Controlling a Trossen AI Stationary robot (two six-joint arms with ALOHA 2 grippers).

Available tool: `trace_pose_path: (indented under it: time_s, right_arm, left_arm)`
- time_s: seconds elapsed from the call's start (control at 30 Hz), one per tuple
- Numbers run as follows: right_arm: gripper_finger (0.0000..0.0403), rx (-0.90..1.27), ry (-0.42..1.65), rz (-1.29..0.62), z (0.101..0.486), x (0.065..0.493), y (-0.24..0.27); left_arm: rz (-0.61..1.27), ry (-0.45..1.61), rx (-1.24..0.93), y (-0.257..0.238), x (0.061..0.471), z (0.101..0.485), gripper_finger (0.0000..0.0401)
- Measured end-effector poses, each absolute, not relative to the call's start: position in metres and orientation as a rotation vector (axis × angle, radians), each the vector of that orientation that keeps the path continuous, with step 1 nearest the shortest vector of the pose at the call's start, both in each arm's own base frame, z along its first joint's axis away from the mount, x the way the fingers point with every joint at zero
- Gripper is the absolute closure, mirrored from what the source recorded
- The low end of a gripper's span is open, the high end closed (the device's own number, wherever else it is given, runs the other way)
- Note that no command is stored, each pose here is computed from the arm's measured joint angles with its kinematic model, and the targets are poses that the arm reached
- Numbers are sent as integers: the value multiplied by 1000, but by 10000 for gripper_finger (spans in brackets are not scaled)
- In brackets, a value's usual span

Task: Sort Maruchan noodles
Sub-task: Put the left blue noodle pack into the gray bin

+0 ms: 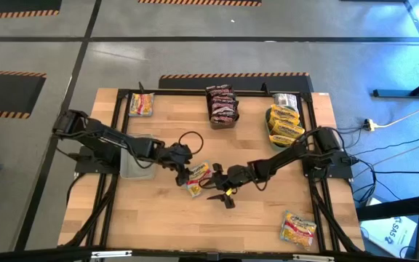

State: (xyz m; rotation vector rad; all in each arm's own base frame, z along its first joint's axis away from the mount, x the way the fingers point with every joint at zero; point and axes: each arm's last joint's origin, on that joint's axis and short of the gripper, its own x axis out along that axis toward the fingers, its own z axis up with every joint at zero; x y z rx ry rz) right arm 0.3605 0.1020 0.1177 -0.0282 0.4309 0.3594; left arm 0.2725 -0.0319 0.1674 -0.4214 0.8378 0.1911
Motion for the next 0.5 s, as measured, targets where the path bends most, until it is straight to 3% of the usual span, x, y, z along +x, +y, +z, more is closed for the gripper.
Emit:
trace_pose_path:
  time_s: [0.23, 0.5]
  right_arm:
    - [160, 13, 412, 444, 105, 366, 96]
    - [160, 92, 470, 442, 98, 366, 87]
  left_arm:
    - [200, 717, -445, -18, 255, 169, 159]
    - [199, 731, -458, -20, 246, 156, 159]
